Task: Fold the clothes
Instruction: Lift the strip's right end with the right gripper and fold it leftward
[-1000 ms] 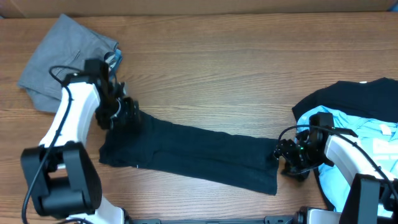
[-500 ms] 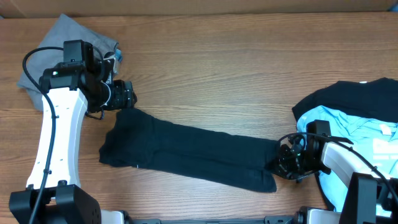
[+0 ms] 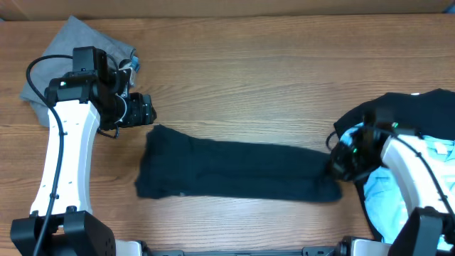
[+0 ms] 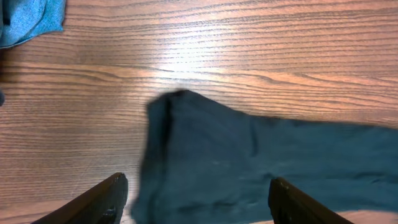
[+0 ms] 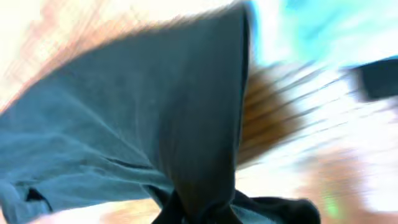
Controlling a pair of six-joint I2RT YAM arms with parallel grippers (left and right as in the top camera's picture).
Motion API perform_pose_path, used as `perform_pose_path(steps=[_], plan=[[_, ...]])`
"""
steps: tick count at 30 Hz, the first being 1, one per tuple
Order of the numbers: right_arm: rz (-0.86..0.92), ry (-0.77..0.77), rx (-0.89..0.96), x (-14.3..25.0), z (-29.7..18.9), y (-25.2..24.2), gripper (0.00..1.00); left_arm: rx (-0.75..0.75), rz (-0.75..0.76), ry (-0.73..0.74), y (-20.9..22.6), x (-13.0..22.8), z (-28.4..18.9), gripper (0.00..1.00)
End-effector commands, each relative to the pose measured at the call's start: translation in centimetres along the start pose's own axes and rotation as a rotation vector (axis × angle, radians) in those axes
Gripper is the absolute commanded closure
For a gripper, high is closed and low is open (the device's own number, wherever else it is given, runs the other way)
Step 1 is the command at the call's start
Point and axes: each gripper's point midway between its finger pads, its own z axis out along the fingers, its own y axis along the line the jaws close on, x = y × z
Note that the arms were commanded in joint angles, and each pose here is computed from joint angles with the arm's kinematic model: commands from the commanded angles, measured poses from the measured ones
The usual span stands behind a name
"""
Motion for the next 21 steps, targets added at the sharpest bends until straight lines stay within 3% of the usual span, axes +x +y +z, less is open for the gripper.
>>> perform_pose_path(steps=[1,7,13,21], plan=[[-0.011,-0.192,0.115,-3.5,-5.0,-0.4,0.96,0.012,0.029,-0.023,-0.4,-0.3,-0.7,0.25],[-0.034,-0.275,0.111,-4.9,-8.8,0.9,0.96,0.012,0.028,-0.022,-0.4,-0.3,-0.7,0.25],[-0.084,-0.247,0.113,-4.2,-7.7,2.5,0.96,0.012,0.029,-0.023,-0.4,-0.3,-0.7,0.25],[-0.242,-0.228,0.073,-1.3,-5.2,8.8,0.96,0.012,0.027,-0.016,-0.4,-0.2,-0.7,0.25]])
